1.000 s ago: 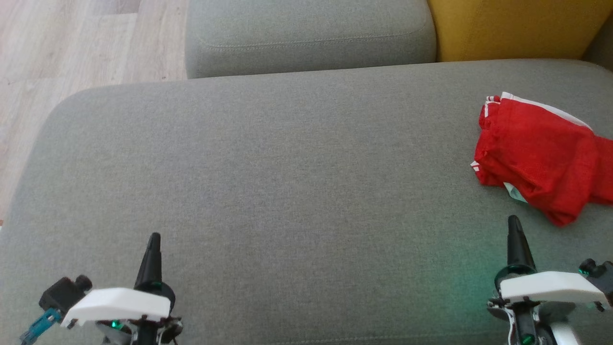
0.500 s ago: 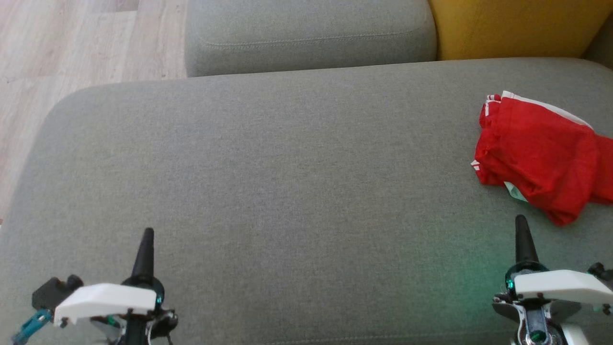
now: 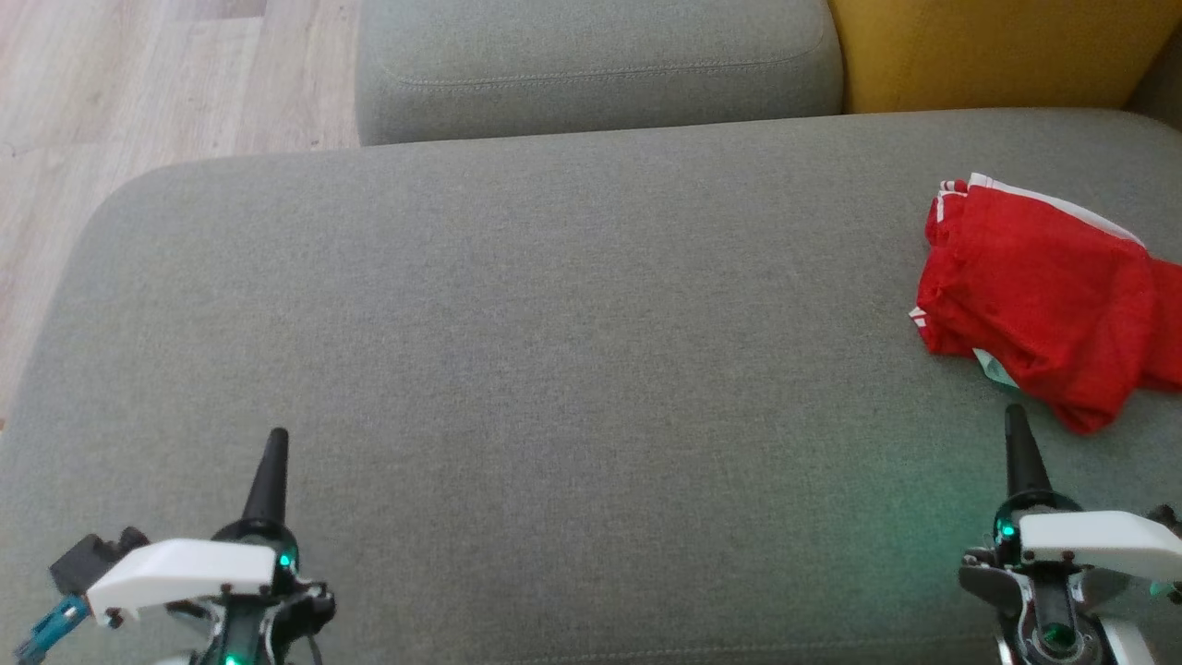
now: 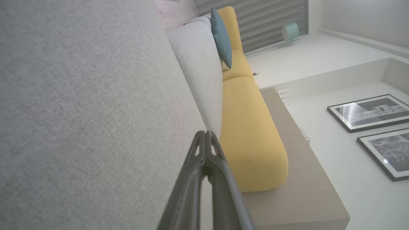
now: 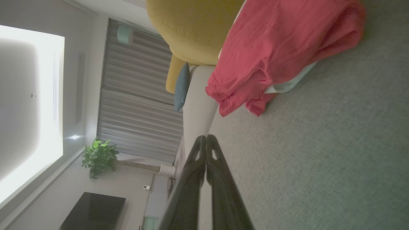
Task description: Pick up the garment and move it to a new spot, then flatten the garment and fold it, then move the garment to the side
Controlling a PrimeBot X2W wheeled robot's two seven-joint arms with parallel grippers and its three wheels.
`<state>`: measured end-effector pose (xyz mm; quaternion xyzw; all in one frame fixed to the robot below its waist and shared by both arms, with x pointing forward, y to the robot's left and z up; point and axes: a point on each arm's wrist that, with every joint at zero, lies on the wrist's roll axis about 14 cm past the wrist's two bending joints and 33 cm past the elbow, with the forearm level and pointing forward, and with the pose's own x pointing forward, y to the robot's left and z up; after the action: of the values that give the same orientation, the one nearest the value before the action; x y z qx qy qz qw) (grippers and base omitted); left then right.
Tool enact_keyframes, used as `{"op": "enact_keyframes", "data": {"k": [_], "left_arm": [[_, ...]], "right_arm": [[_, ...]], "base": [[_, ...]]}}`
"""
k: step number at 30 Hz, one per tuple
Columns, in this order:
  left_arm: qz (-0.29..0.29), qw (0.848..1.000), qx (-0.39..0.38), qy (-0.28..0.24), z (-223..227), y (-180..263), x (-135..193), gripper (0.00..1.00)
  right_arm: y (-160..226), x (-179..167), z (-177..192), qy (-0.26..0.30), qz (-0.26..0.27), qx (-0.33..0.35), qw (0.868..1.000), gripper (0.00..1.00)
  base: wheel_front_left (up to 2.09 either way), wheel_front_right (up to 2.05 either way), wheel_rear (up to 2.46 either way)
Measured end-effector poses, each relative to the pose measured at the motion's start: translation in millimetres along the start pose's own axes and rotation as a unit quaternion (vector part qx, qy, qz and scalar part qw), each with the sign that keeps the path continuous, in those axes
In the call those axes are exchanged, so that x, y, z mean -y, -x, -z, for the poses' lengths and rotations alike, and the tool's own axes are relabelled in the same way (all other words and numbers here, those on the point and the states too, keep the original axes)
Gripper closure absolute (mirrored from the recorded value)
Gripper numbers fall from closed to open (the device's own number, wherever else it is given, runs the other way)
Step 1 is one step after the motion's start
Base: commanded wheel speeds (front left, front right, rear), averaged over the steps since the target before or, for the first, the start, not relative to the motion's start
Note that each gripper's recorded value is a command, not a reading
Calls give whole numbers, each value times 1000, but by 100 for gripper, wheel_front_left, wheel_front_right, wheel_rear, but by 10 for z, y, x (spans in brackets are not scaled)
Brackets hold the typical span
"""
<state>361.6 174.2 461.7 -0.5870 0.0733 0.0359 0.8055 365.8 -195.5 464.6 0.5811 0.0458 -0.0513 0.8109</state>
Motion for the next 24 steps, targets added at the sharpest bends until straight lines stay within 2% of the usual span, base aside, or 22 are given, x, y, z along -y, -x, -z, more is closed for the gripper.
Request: {"op": "enact_keyframes", "data": {"k": [24], "left_arm": [[18, 993, 3, 117, -114, -53, 56, 100]], "right_arm": [[-19, -11, -82, -124, -5, 2, 992, 100]], "base": [[0, 0, 0]]}}
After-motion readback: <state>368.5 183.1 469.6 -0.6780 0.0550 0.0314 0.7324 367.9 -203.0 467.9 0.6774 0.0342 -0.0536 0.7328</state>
